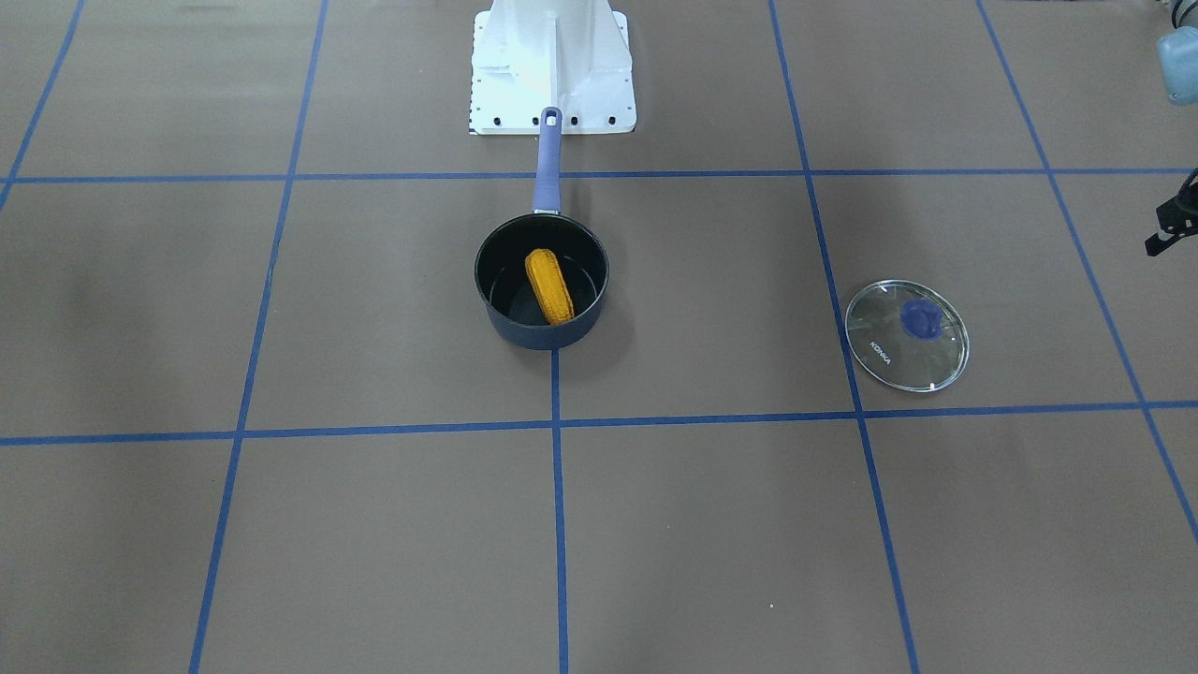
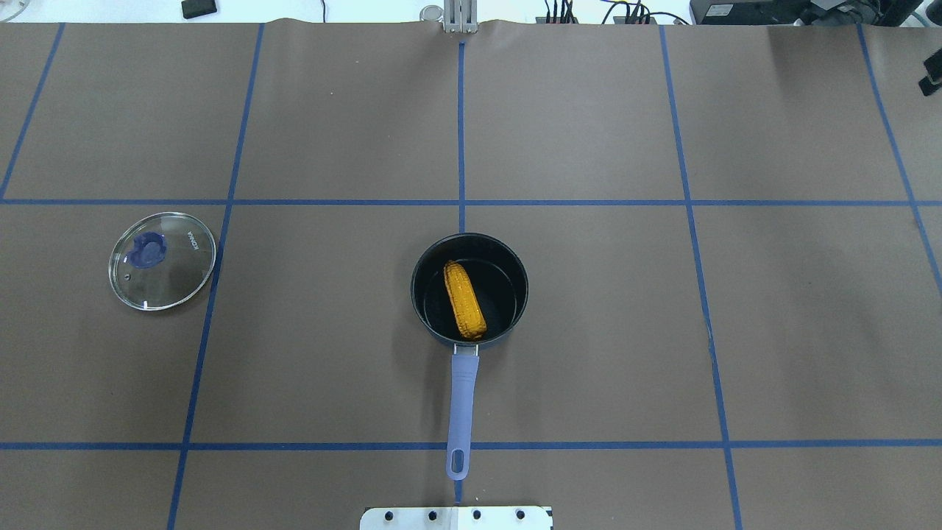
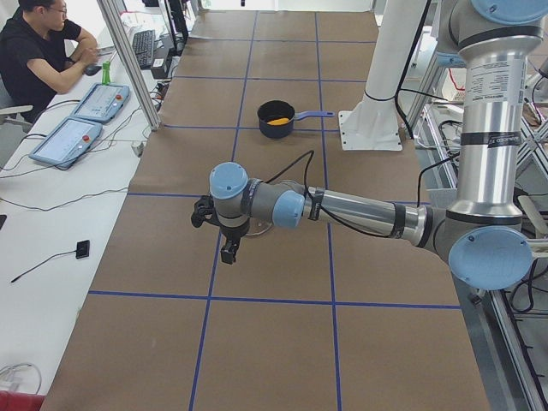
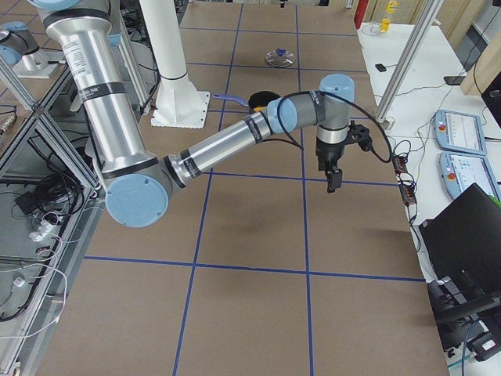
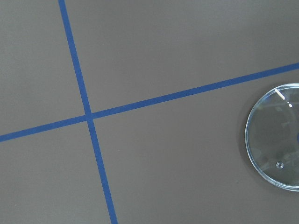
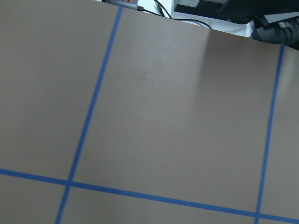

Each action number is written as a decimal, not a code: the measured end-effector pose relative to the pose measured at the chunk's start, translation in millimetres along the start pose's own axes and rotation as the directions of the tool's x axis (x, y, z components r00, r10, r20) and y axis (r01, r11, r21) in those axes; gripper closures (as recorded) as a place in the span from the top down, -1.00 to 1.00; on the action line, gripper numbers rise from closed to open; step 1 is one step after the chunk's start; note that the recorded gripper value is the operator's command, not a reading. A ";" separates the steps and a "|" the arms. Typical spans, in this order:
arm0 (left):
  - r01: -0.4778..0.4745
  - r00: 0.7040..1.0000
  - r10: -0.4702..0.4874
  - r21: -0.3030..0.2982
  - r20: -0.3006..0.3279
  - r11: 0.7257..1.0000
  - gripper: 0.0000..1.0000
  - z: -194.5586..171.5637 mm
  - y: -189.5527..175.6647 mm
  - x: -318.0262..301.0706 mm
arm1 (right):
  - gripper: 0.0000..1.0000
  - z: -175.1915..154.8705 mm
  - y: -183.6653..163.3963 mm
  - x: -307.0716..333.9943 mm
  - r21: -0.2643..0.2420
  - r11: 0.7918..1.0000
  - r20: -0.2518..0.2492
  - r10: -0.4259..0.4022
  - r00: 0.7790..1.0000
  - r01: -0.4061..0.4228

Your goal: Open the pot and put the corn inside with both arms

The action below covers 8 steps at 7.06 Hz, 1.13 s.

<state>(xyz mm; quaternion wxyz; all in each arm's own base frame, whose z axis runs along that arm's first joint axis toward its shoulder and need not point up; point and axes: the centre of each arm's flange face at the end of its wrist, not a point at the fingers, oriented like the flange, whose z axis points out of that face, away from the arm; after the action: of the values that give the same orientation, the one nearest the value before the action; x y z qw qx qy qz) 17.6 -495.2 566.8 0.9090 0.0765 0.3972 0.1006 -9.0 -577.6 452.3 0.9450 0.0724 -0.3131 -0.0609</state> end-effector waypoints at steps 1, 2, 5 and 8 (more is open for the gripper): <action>0.004 1.000 -0.004 -0.001 0.001 1.000 0.98 0.6 0.1 -1.0 | 1.00 25.0 41.7 45.3 -0.051 0.997 0.023 0.067 0.997 -0.066; 0.008 1.000 -0.008 -0.002 0.001 1.000 0.98 0.9 0.2 -2.4 | 1.00 52.0 84.9 78.5 -0.098 0.988 0.034 0.124 0.992 -0.120; 0.021 1.000 -0.021 -0.001 0.002 1.000 0.98 0.2 -2.2 -4.6 | 1.00 107.3 160.0 125.3 -0.103 0.985 0.048 0.142 0.989 -0.136; 0.029 1.000 -0.029 -0.004 0.002 1.000 0.98 0.4 -2.7 -6.1 | 1.00 124.1 168.1 137.1 -0.117 0.983 0.049 0.150 0.987 -0.144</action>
<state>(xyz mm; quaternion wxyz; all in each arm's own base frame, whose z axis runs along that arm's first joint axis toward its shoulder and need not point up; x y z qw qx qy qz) 14.2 -499.4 570.8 0.9109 0.0690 0.3971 0.0883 37.4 -446.7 660.1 0.9401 -0.0064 -0.3407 -0.0106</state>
